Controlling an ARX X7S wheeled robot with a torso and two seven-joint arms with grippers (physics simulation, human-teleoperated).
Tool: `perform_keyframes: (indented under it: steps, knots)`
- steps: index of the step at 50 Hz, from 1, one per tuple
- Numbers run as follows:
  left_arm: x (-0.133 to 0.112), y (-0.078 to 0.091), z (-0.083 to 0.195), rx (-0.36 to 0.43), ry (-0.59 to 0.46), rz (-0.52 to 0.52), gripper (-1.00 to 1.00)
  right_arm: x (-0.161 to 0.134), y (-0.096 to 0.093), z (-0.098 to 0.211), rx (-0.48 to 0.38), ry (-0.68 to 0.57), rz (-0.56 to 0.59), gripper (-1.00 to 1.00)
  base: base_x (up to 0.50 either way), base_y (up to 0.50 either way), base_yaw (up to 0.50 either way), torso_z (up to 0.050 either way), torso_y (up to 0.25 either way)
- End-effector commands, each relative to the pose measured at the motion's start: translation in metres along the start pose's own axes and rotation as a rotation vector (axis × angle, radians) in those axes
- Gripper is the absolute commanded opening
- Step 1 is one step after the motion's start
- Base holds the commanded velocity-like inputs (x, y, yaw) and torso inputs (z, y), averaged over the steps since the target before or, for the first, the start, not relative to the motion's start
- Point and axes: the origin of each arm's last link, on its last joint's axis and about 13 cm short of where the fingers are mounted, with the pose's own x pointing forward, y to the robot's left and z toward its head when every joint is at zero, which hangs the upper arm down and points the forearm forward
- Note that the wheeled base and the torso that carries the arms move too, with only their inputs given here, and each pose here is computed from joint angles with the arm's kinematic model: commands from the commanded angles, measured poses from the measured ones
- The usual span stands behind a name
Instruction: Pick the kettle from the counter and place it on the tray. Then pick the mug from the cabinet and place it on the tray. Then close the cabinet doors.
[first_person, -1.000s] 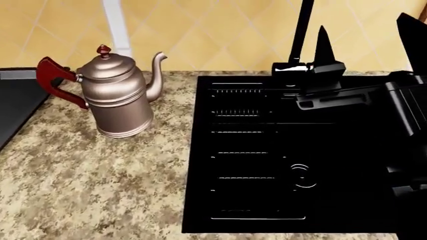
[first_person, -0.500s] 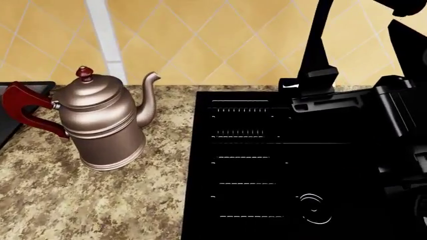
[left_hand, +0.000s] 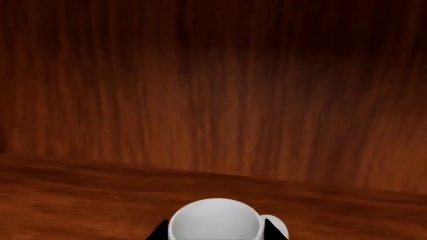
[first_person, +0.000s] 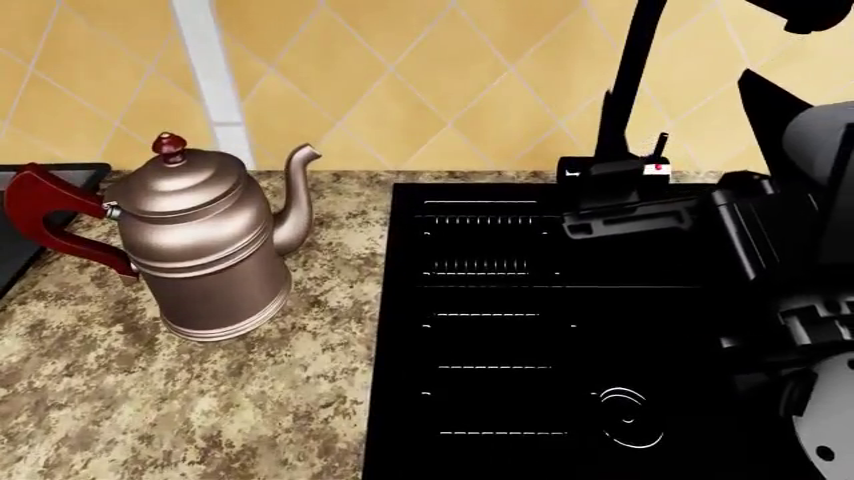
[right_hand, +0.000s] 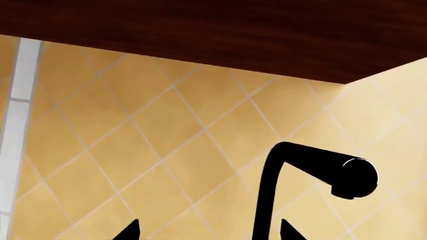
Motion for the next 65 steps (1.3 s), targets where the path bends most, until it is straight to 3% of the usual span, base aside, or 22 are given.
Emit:
perform_keyframes:
  steps: [1, 9, 14, 23, 32, 42, 48, 55, 57, 60, 62, 64, 65]
  knots:
    - [0.023, 0.003, -0.051, 0.034, 0.230, 0.034, -1.00, 0.001, 0.001, -0.005, 0.002, 0.006, 0.000, 1.00, 0.00, 0.00, 0.00, 0.000, 0.000]
    - [0.024, 0.004, -0.050, 0.021, 0.202, 0.043, -1.00, 0.000, 0.001, -0.007, 0.004, 0.008, 0.001, 1.00, 0.00, 0.00, 0.00, 0.000, 0.000]
    - [0.024, 0.006, -0.032, -0.017, 0.046, 0.058, -1.00, 0.000, 0.001, -0.007, 0.005, 0.007, -0.001, 1.00, 0.00, 0.00, 0.00, 0.000, 0.000]
    - [0.004, 0.004, 0.007, -0.038, -0.119, 0.044, -1.00, -0.002, 0.001, -0.004, 0.008, 0.002, 0.000, 1.00, 0.00, 0.00, 0.00, 0.000, 0.000]
    - [-0.029, 0.002, 0.035, -0.020, -0.199, -0.006, -1.00, -0.010, 0.001, 0.003, 0.000, -0.008, 0.001, 1.00, -0.15, 0.00, 0.00, 0.000, 0.000]
    - [-0.053, -0.003, 0.046, -0.023, -0.237, -0.070, -1.00, -0.019, 0.000, 0.011, 0.004, -0.028, 0.000, 1.00, -0.50, 0.00, 0.00, 0.000, 0.000]
    - [-0.069, -0.007, 0.051, -0.020, -0.256, -0.175, -1.00, -0.018, 0.000, 0.010, 0.006, -0.028, -0.008, 1.00, -0.50, 0.00, 0.00, 0.000, 0.000]
    - [-0.108, -0.014, 0.011, -0.046, -0.294, -0.366, -1.00, -0.018, 0.001, 0.003, 0.013, -0.020, -0.018, 1.00, -0.35, 0.00, 0.00, 0.000, 0.000]
    - [-0.112, -0.008, -0.002, -0.076, -0.289, -0.307, -1.00, -0.018, 0.000, 0.001, 0.015, -0.018, -0.021, 1.00, 0.00, 0.00, 0.00, 0.000, 0.000]
    - [-0.127, -0.014, -0.025, -0.120, -0.271, -0.293, -1.00, -0.017, -0.001, -0.002, 0.020, -0.015, -0.028, 1.00, 0.00, 0.00, 0.00, 0.000, 0.000]
    - [-0.138, -0.020, -0.045, -0.134, -0.240, -0.400, -1.00, -0.018, -0.001, -0.003, 0.022, -0.012, -0.032, 1.00, 0.00, 0.00, 0.00, 0.000, 0.000]
    - [-0.152, -0.021, -0.065, -0.126, -0.216, -0.581, -1.00, -0.019, -0.001, -0.005, 0.021, -0.012, -0.036, 1.00, 0.00, 0.00, 0.00, 0.000, 0.000]
    - [-0.151, -0.022, -0.075, -0.129, -0.201, -0.590, -1.00, -0.019, -0.002, -0.006, 0.020, -0.012, -0.040, 1.00, 0.00, 0.00, 0.00, 0.000, 0.000]
